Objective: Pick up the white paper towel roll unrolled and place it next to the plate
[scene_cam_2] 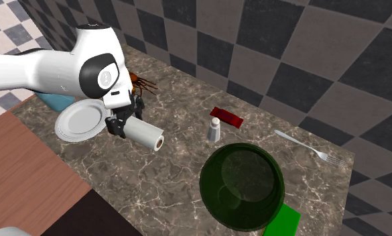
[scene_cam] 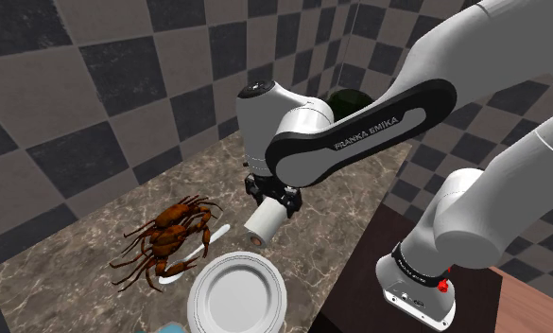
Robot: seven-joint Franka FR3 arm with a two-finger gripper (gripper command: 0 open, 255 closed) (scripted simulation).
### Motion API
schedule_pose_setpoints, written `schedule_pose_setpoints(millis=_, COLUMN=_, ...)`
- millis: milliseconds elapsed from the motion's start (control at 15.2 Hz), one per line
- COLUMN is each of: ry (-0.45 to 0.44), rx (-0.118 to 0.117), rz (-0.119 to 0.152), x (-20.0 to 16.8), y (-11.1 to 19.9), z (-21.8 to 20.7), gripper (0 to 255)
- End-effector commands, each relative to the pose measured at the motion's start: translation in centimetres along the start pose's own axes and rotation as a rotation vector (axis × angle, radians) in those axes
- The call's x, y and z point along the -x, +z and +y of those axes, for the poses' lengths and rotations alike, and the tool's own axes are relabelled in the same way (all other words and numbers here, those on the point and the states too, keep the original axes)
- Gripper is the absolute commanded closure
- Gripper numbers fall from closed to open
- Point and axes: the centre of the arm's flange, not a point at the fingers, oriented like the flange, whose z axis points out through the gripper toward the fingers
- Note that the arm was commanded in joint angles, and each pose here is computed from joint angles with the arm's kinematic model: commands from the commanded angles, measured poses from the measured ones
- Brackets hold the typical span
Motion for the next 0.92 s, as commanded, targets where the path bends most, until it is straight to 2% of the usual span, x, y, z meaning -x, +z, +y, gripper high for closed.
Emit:
schedule_pose_setpoints(millis=0, ry=0.0, rx=0.0, rz=0.0, x=0.0, y=0.0, z=0.0, gripper=0)
schedule_pose_setpoints(millis=66, ry=0.0, rx=0.0, rz=0.0, x=0.0, y=0.0, z=0.0, gripper=0)
schedule_pose_setpoints(millis=330, ry=0.0, rx=0.0, rz=0.0, x=0.0, y=-5.0, z=0.0, gripper=0)
schedule_pose_setpoints(millis=858, ry=0.0, rx=0.0, rz=0.0, x=0.0, y=-5.0, z=0.0, gripper=0)
